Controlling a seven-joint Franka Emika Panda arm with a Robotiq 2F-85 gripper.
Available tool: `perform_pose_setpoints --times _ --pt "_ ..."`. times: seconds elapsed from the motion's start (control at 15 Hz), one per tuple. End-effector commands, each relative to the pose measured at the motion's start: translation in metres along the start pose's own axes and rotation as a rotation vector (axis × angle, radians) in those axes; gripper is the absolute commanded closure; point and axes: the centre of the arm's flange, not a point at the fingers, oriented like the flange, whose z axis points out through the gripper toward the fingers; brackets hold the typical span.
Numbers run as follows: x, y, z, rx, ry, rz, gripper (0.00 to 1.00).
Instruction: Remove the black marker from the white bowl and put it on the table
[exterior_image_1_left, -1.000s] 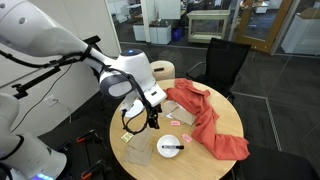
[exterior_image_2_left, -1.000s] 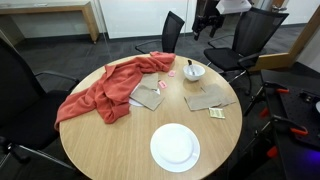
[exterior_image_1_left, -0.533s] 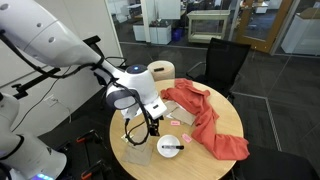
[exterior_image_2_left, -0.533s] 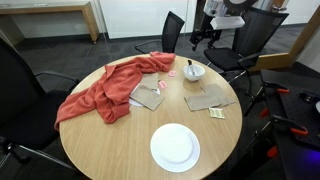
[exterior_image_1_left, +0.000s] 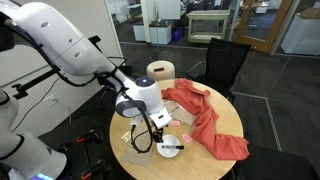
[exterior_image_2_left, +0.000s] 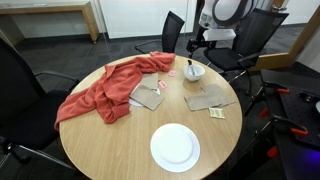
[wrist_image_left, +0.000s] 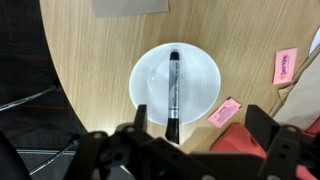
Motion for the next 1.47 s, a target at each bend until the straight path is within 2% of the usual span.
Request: perform_pose_setpoints --times 0.0,0.13,0.4,0.53,0.67,0.87,1.0,1.4 --pt "0.018 -0.008 0.022 -0.002 0.013 0.026 0.0" --pt "0.024 -0.01 0.032 -0.012 0.011 0.033 0.02" --pt "0.032 -0.011 0.047 -0.03 0.009 0.043 0.41" --pt "0.035 -0.011 0.054 -0.037 0.009 0.047 0.5" --pt "0.036 -0.011 0.058 -0.046 0.006 0.049 0.52" --pt "0.035 -0.006 0.065 -0.058 0.001 0.047 0.44" --pt "0.033 -0.001 0.069 -0.066 -0.004 0.048 0.43" --pt "0.035 0.003 0.08 -0.08 -0.009 0.05 0.48"
